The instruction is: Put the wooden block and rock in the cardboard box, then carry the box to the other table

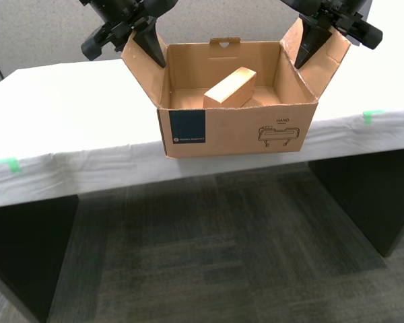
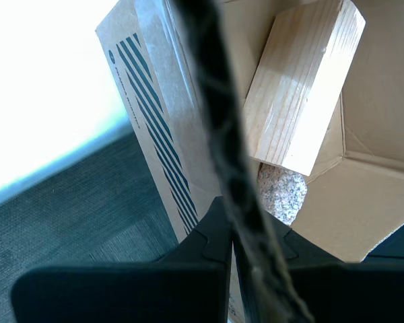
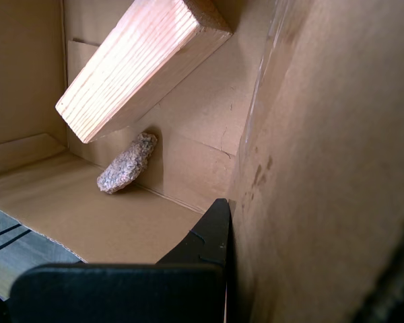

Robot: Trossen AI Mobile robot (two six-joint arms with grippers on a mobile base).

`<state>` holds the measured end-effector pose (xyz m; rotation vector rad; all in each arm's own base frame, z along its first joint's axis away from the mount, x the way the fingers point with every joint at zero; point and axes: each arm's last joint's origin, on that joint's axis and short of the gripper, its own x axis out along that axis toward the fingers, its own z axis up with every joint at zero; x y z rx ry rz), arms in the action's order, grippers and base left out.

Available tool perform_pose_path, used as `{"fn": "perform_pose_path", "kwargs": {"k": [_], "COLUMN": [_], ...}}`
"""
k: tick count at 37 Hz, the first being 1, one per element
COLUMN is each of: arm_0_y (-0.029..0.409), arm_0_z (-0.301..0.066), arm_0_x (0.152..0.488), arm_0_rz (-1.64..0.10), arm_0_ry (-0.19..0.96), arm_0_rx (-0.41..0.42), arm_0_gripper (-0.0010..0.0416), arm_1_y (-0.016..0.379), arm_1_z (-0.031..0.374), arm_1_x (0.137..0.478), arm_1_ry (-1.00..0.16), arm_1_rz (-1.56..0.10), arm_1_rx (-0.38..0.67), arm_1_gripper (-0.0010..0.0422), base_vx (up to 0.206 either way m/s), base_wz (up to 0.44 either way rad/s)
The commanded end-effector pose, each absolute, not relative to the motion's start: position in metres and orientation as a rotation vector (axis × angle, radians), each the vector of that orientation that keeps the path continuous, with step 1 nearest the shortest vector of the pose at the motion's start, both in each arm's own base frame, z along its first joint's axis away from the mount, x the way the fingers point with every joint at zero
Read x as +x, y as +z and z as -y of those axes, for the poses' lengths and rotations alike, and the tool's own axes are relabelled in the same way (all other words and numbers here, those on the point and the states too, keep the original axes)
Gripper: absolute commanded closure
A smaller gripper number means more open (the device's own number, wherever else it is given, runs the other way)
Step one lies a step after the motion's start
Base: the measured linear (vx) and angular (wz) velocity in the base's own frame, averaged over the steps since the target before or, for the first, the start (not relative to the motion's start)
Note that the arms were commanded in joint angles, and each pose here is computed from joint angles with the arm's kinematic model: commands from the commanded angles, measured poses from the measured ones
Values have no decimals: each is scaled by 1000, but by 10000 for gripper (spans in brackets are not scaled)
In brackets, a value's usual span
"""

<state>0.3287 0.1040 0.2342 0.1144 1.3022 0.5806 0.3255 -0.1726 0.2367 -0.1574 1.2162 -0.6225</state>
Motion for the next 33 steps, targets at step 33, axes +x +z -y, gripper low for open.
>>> {"fn": "perform_pose_path", "kwargs": {"k": [33], "arm_0_y": [235], "arm_0_z": [-111], "arm_0_x": [327], "arm_0_rz": [-1295], "arm_0_ry": [609], "arm_0_rx": [117], "arm_0_gripper": [406], "arm_1_y": [236], "arm_1_z": [173], "arm_1_x": [323], "arm_1_ry": [-588], "arm_1_rz": [-1243], "arm_1_rx": [-221], "arm_1_gripper": [413], "base_vx": [201], "base_wz": [23]}}
